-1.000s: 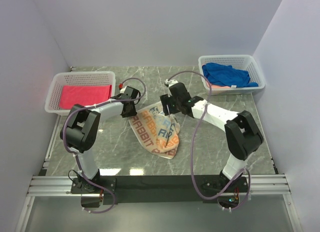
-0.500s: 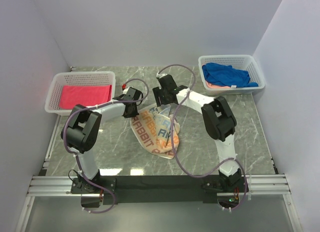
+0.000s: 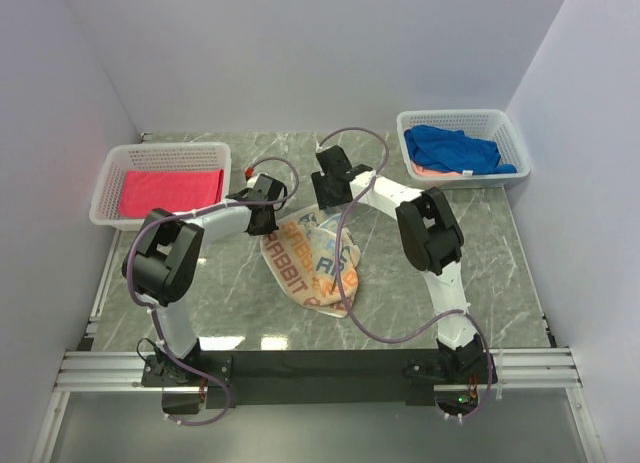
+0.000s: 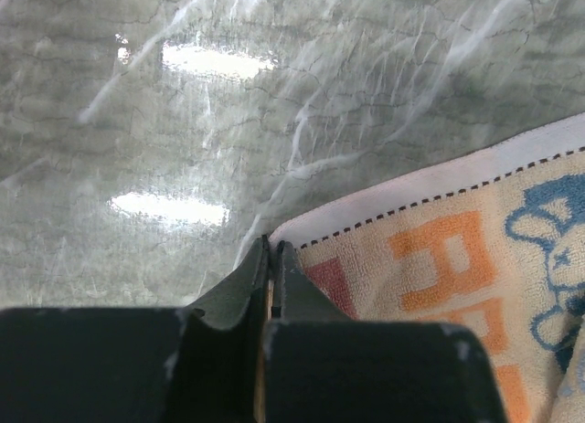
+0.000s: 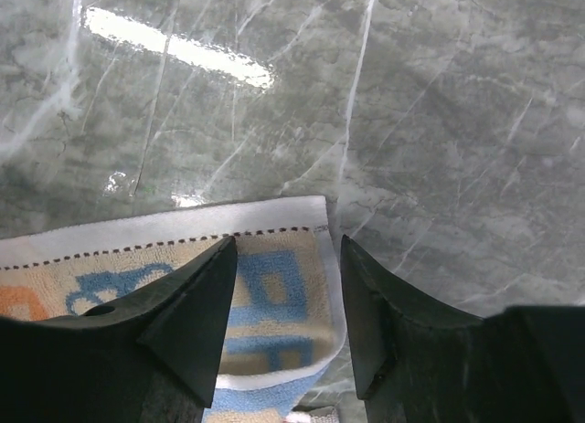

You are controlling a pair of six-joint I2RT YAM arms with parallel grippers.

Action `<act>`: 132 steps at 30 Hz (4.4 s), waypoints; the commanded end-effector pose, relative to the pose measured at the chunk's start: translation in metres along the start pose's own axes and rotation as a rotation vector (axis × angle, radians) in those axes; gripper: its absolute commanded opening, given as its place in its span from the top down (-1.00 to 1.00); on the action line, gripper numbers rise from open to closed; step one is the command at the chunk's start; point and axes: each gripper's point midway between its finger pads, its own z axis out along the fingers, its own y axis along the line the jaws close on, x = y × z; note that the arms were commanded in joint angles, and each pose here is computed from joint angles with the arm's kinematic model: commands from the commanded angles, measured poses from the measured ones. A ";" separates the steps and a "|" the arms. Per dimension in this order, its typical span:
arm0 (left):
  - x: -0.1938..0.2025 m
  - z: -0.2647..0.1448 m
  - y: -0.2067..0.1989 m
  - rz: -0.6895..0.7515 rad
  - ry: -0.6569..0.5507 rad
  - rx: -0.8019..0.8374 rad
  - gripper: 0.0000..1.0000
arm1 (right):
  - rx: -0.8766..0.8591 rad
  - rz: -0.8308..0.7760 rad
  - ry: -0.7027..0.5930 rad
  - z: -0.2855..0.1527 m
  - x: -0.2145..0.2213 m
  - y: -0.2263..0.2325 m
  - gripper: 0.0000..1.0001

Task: Fold and stack the towels
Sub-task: Flatten out the crumpled towel, then fold the towel

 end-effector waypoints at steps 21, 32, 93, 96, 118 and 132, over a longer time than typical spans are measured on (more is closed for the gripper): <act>0.021 -0.002 0.005 0.043 0.060 -0.012 0.99 | 0.016 0.043 0.070 0.018 0.015 0.003 0.08; 0.012 -0.009 0.008 0.052 0.036 -0.027 0.99 | -0.006 0.033 0.069 0.013 0.010 0.007 1.00; -0.274 -0.248 -0.048 0.064 -0.814 0.387 0.99 | -0.066 -0.031 -0.876 -0.331 -0.181 -0.061 1.00; -0.284 -0.168 -0.055 0.052 -0.727 0.316 0.99 | -0.022 -0.017 -0.821 -0.266 -0.189 -0.081 1.00; -0.283 -0.061 -0.068 0.095 -0.596 0.427 0.99 | -0.117 -0.049 -0.654 -0.129 -0.168 -0.098 1.00; -0.163 -0.102 -0.053 0.099 -0.295 0.566 0.99 | -0.213 0.102 -0.444 -0.160 -0.056 -0.076 1.00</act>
